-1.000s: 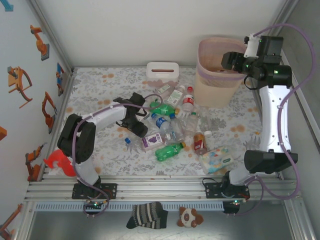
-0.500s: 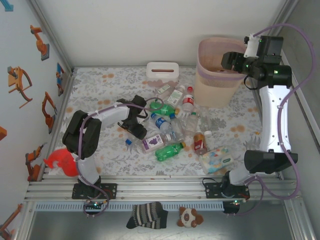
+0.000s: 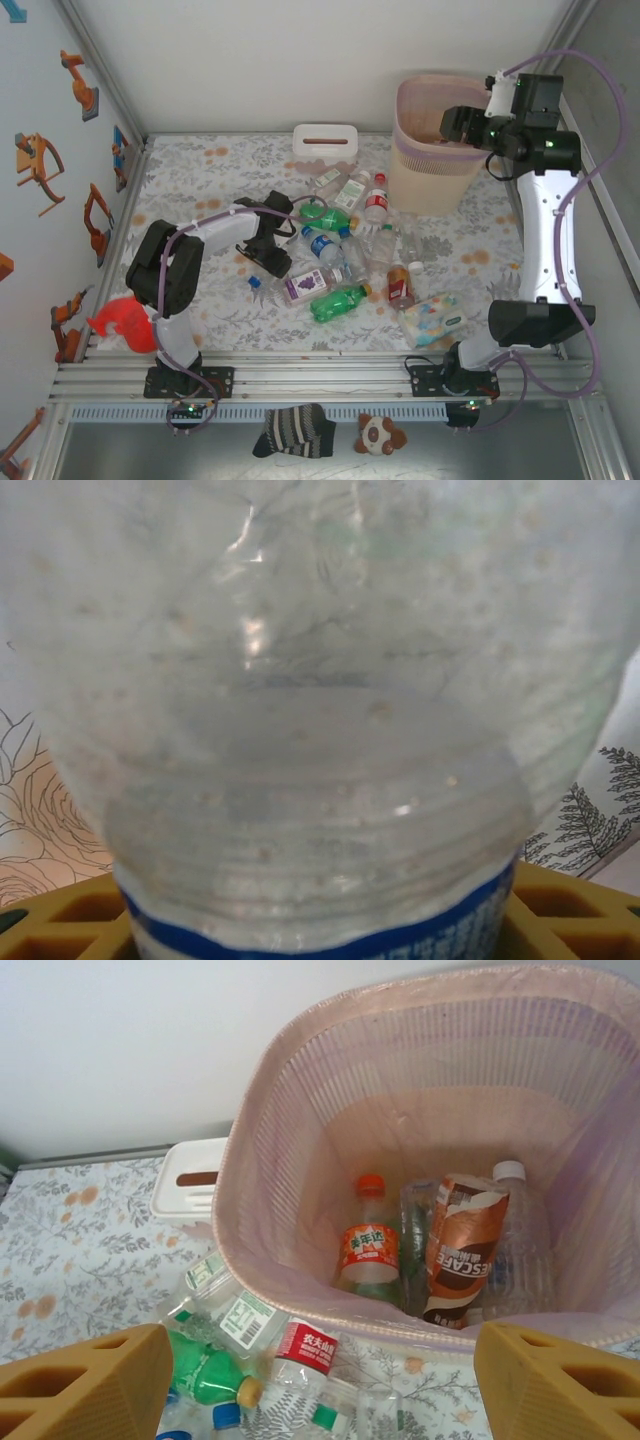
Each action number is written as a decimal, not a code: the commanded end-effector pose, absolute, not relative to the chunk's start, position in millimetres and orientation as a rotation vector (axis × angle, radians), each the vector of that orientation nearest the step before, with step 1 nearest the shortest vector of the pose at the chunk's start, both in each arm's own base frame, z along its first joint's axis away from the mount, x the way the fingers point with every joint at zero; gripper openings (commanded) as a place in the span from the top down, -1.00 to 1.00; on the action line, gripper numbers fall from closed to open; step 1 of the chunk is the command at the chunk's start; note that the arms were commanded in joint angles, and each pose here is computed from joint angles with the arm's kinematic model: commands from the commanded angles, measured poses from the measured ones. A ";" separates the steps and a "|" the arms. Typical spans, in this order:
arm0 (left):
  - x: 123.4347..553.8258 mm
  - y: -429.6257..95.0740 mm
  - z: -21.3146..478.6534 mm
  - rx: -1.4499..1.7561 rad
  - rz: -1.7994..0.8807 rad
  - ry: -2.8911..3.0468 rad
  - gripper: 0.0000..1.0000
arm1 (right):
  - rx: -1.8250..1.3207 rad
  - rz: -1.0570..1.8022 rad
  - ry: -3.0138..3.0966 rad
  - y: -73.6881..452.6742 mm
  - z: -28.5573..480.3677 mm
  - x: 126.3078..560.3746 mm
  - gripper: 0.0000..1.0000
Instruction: Put the plastic bottles in the bin
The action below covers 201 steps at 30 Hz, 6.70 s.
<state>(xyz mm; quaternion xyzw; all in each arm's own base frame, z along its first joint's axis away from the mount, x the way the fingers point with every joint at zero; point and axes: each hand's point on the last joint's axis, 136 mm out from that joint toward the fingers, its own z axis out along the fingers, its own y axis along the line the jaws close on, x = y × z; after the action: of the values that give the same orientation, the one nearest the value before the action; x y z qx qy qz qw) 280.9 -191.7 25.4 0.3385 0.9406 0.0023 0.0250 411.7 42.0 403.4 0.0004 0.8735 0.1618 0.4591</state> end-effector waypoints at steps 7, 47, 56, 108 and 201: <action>295.6 -210.3 89.9 0.995 -0.121 2.753 -0.17 | -0.094 0.607 1.994 70.1 431.6 400.7 -0.56; 222.4 -304.2 386.8 1.048 -1.315 1.493 -0.09 | -0.972 1.274 1.425 272.4 468.9 275.2 -0.65; 202.5 -307.7 416.4 1.105 -1.413 1.355 -0.09 | -1.164 1.299 1.285 306.3 476.9 231.5 -0.71; 211.7 -284.7 395.8 1.008 -1.153 1.506 -0.51 | -0.845 1.048 1.585 296.8 481.1 309.3 -0.08; 214.6 -278.4 385.1 0.966 -1.129 1.579 -0.50 | -0.134 0.272 2.671 60.1 134.1 567.4 -0.44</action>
<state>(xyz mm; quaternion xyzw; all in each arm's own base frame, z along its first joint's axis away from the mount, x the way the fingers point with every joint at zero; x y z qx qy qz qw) 214.8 -278.1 377.4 0.3927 0.6490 -0.4566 0.4648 586.5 78.1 154.2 -0.0631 0.9504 0.1248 0.2780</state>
